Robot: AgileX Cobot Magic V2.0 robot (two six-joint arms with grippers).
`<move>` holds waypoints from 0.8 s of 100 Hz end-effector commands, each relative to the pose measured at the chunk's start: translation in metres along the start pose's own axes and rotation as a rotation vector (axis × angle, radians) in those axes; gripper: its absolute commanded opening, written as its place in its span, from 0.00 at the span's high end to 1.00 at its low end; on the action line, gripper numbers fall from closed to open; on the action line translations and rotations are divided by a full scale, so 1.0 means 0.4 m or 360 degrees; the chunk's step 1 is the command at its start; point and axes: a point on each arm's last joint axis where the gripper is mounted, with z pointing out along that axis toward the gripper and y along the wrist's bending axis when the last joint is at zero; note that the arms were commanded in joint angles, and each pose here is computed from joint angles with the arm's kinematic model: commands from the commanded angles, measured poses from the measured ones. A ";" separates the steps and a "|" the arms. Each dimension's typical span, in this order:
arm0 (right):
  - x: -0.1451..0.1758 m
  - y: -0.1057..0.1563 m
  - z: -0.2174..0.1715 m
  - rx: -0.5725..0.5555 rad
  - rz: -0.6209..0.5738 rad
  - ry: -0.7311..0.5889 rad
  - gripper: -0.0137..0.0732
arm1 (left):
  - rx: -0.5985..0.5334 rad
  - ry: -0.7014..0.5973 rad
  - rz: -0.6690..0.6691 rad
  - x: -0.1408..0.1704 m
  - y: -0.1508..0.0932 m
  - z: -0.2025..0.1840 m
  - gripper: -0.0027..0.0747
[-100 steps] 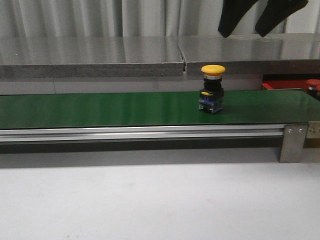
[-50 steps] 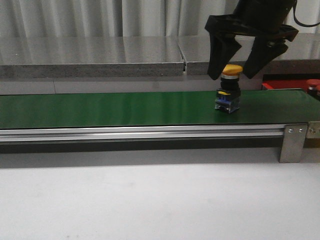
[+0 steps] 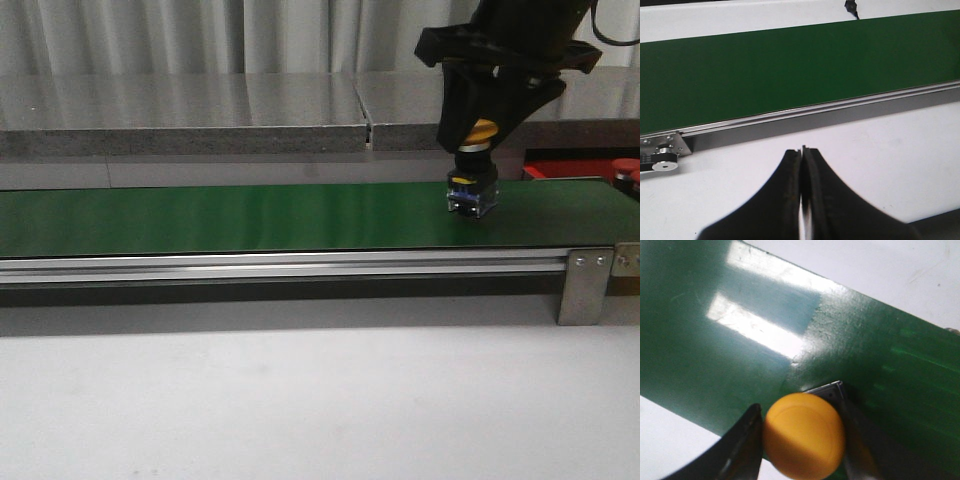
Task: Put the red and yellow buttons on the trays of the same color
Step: 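Carry the yellow button into the yellow tray and open the right gripper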
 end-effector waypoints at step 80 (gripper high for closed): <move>0.220 -0.366 -0.329 0.0582 0.0705 -0.0381 0.72 | 0.0012 -0.0147 -0.0005 -0.032 -0.005 -0.013 0.99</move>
